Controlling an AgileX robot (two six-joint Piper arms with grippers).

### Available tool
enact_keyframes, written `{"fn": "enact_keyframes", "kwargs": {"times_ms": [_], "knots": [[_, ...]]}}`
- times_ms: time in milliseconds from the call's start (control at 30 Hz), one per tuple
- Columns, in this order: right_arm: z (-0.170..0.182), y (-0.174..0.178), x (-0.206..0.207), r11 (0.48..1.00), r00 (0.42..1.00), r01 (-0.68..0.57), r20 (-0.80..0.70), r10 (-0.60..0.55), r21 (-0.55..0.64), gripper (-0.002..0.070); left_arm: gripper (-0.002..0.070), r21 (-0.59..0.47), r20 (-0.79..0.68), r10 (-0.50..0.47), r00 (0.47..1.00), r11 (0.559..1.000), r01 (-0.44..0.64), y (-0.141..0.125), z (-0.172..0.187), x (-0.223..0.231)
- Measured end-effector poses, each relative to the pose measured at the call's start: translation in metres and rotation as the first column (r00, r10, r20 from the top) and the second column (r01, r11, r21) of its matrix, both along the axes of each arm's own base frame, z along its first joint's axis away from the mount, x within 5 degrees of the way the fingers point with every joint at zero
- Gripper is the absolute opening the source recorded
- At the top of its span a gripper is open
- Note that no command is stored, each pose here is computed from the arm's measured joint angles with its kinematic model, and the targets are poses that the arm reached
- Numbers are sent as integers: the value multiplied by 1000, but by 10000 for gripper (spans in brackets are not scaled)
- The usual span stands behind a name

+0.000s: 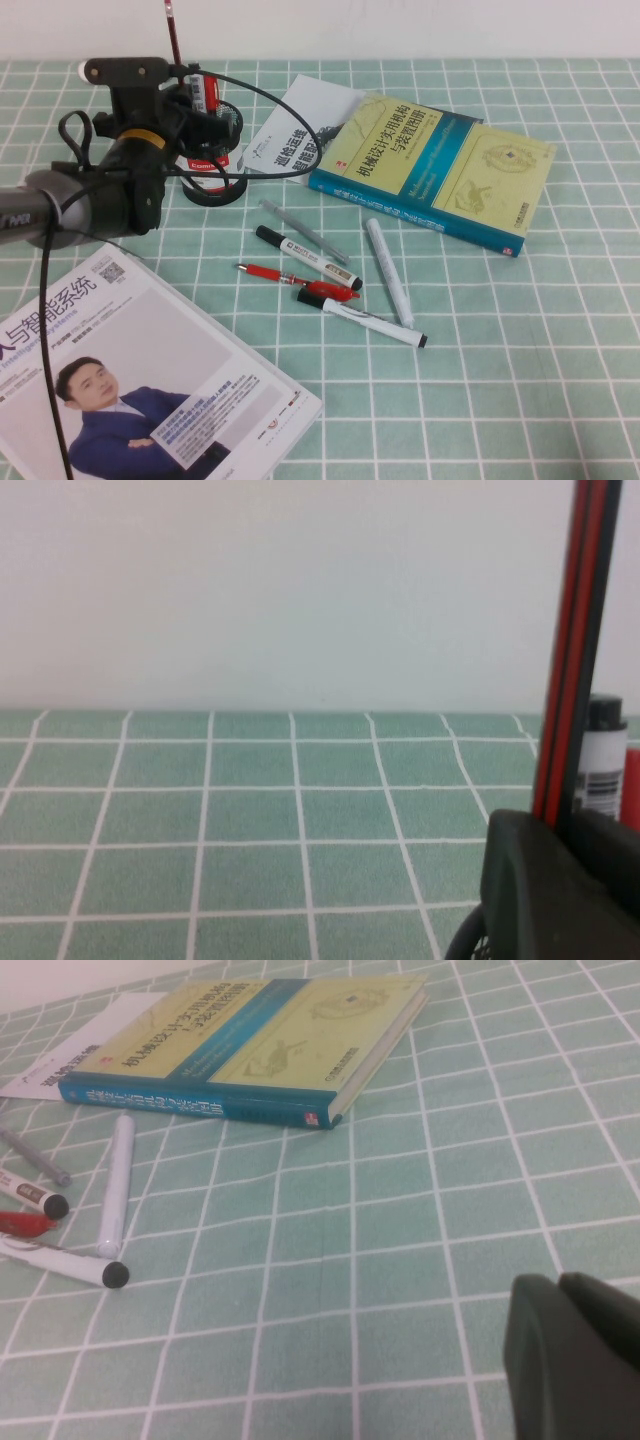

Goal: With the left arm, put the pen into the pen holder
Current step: Place the pen onto the pen holder

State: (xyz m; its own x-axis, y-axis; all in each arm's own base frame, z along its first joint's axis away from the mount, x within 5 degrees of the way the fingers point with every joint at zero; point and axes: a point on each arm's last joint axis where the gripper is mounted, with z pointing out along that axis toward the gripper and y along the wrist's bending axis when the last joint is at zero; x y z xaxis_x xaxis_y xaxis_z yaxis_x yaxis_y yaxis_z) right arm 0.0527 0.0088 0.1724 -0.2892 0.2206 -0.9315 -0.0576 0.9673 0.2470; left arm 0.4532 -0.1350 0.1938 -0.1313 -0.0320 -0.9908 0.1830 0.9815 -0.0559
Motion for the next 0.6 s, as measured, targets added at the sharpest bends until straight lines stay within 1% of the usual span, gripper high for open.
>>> {"fn": "enact_keyframes", "kwargs": {"times_ms": [100,167,333,400,500,600], "knots": [[0,0,0,1000,1000,0,0,0,0,-20,27,1,5,0,1000,1000,0,0,1,1],[0,0,0,1000,1000,0,0,0,0,-20,50,2,5,0,1000,1000,0,0,1,1],[0,0,0,1000,1000,0,0,0,0,-20,190,2,5,0,1000,1000,0,0,1,1],[0,0,0,1000,1000,0,0,0,0,-20,228,2,5,0,1000,1000,0,0,1,1],[0,0,0,1000,1000,0,0,0,0,-20,251,3,5,1,1000,1000,-1,0,1,1],[0,0,0,1000,1000,0,0,0,0,-20,258,22,11,-2,1000,1000,2,0,4,0]]}}
